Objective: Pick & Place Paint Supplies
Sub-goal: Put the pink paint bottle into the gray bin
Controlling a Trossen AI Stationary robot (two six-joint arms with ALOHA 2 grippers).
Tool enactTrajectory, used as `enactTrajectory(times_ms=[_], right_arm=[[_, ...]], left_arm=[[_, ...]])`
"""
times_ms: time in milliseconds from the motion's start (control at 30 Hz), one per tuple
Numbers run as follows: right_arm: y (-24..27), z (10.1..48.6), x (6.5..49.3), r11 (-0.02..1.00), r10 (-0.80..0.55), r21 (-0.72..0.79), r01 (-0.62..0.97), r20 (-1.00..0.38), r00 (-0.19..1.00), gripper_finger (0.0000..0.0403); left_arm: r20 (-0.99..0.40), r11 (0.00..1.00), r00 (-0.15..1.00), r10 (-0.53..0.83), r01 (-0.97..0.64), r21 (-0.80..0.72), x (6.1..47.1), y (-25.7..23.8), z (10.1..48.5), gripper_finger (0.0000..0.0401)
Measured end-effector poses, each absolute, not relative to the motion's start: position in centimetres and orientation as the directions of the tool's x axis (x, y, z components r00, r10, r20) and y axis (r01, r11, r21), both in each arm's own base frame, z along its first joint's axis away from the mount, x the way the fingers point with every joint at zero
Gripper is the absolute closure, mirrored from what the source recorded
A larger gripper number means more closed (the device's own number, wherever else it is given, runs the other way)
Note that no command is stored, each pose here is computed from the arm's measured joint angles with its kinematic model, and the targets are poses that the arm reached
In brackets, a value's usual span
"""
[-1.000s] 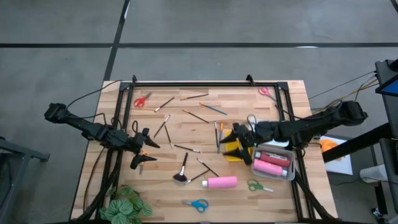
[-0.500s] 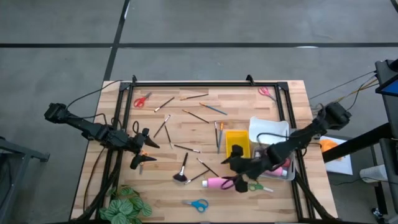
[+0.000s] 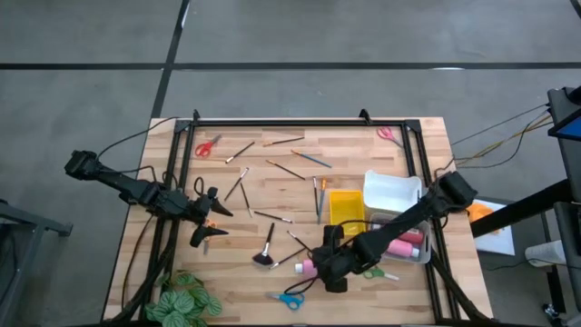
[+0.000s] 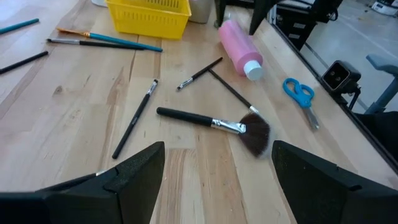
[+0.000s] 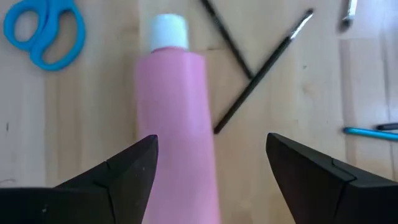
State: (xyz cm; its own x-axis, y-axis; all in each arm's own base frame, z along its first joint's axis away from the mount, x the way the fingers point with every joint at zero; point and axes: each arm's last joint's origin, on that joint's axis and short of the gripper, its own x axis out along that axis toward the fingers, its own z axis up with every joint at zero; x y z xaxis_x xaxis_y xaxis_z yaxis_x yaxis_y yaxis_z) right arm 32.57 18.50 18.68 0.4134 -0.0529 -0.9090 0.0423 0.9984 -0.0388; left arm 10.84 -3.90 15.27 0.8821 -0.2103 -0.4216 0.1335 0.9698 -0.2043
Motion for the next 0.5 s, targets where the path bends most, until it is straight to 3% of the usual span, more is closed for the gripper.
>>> enactTrajectory(times_ms=[267, 500], right_arm=[[19.2, 19.3, 33.4, 0.998, -0.002, 0.023, 0.061, -0.925, 0.381, 0.0106], [19.2, 16.9, 33.3, 0.995, -0.016, 0.015, 0.095, -0.95, 0.311, 0.0106]], left_arm=[[-0.448, 0.972, 0.87, -0.205, 0.127, -0.197, 10.7, -3.9, 15.0, 0.0101], [-0.454, 0.972, 0.868, -0.204, 0.126, -0.196, 10.7, -3.8, 15.0, 0.0101]])
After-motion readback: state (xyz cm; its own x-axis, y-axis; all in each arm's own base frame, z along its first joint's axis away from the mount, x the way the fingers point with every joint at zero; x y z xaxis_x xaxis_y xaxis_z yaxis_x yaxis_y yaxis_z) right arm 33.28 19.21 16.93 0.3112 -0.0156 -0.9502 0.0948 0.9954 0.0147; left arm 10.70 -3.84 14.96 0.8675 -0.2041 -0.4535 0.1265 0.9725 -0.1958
